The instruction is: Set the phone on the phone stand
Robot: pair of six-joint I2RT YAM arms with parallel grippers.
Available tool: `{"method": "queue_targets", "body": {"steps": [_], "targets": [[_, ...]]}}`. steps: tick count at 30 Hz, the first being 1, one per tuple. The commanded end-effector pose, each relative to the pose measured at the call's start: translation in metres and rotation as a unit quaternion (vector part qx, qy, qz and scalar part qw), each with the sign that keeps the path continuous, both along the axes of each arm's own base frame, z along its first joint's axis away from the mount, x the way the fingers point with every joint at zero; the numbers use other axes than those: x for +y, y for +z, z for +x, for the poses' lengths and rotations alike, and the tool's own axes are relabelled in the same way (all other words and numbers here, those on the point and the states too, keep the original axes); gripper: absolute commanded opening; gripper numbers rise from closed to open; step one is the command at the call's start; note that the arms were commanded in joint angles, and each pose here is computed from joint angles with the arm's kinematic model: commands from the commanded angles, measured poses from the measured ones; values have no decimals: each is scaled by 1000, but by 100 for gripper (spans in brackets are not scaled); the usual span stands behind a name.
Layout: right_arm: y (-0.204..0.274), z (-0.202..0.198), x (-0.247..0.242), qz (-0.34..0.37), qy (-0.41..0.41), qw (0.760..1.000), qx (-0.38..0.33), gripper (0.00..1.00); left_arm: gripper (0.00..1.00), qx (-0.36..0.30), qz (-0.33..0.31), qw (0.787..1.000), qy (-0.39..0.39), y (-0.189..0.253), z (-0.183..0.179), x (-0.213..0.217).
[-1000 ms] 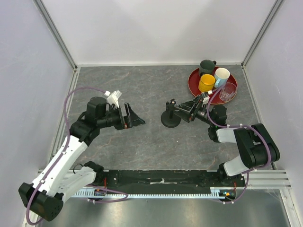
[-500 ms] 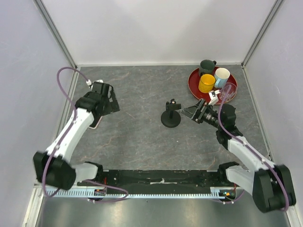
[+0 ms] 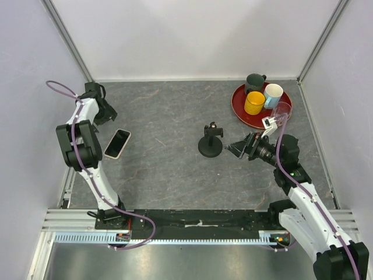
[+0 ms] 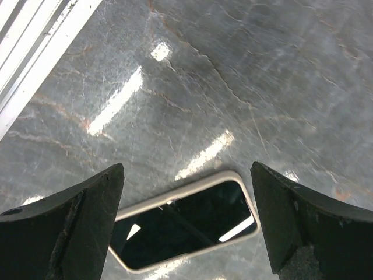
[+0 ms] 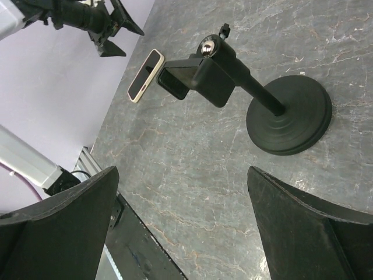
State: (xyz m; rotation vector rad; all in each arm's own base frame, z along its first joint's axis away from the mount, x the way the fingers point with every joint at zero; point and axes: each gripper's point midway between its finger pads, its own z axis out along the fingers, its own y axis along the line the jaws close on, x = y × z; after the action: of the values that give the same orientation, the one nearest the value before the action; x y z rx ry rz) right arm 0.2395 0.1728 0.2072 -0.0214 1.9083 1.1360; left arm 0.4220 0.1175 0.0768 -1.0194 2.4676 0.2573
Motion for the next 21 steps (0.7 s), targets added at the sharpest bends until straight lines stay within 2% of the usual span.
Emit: {"method": "queue_targets", "body": {"steps": [1,4,6,10,13,17,18,19,21], "targets": [[10,-9,0,-9,19,999,-26,98,97,-26,-25,999,-7,-11,20,6],[12,-13,0,-11,22,999,-31,98,97,-2,-73,997,-9,-35,16,4],[15,-14,0,-12,24,999,-35,98,95,-12,-127,992,-24,-50,15,-4],[19,-15,-1,-14,23,999,-42,98,95,-36,-190,981,-26,-55,10,-15],[20,-16,-1,-13,23,999,-43,98,96,-25,-233,972,-19,-63,-1,-31],[19,-15,-2,-14,20,999,-43,98,96,-48,-312,949,-17,-54,-13,-64],[19,-16,-2,-13,20,999,-42,98,96,-40,-326,944,-12,-60,-28,-74],[18,-16,-2,-13,20,999,-42,98,96,-64,-326,943,-20,-46,-27,-78],[18,-15,-2,-14,19,999,-41,98,97,-56,-341,938,-14,-47,-46,-91]]}}
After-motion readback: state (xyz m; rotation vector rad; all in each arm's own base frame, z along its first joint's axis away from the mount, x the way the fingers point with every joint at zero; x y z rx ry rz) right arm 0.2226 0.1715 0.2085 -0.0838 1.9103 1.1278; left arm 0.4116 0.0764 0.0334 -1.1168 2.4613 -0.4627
